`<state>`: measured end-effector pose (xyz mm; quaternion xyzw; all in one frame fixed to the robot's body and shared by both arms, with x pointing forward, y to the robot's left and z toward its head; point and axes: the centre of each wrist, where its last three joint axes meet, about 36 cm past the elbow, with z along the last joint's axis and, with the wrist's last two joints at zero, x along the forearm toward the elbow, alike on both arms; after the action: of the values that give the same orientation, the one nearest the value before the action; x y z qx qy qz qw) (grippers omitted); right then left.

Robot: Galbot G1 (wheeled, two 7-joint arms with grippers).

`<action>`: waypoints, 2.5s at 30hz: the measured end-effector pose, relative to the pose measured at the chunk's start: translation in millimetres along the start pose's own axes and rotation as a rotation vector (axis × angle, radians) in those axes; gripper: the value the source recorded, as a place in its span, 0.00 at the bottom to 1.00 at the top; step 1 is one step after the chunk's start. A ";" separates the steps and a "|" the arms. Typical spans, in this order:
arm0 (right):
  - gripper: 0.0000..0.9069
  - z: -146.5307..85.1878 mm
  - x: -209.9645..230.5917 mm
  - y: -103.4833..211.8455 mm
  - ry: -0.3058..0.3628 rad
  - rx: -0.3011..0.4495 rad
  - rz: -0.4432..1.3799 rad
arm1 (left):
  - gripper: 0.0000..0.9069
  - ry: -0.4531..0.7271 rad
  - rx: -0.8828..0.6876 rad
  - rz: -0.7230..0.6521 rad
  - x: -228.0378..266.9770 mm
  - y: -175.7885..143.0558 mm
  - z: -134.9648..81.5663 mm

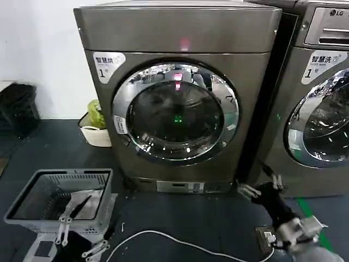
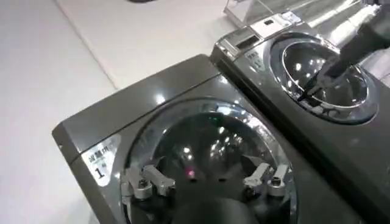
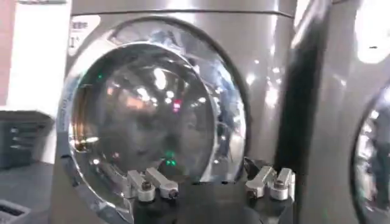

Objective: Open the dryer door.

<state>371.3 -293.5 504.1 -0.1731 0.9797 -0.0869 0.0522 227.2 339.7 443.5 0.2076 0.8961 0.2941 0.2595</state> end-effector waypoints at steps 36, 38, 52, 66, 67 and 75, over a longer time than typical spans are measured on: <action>1.00 -17.6 -177.9 27.7 -0.129 0.030 -0.344 | 1.00 0.029 0.001 -0.021 5.6 -11.5 -9.9; 1.00 -19.4 -184.2 32.2 -0.131 0.032 -0.361 | 1.00 0.029 0.000 -0.023 5.6 -11.7 -10.7; 1.00 -21.5 -222.4 60.0 -0.123 0.037 -0.430 | 1.00 0.035 -0.009 -0.028 8.2 -10.0 -13.9; 1.00 -22.4 -253.9 78.0 -0.130 0.040 -0.471 | 1.00 0.037 -0.013 -0.034 8.9 -8.9 -14.1; 1.00 -22.0 -255.9 79.5 -0.129 0.039 -0.472 | 1.00 0.037 -0.014 -0.034 9.1 -8.7 -14.1; 1.00 -21.7 -270.2 93.8 -0.138 0.039 -0.478 | 1.00 0.038 -0.014 -0.039 9.1 -8.7 -14.1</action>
<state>590.0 -109.3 527.2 -0.4042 0.9032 -0.1036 0.1002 209.9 332.1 444.6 0.1829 0.9026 0.2993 0.2497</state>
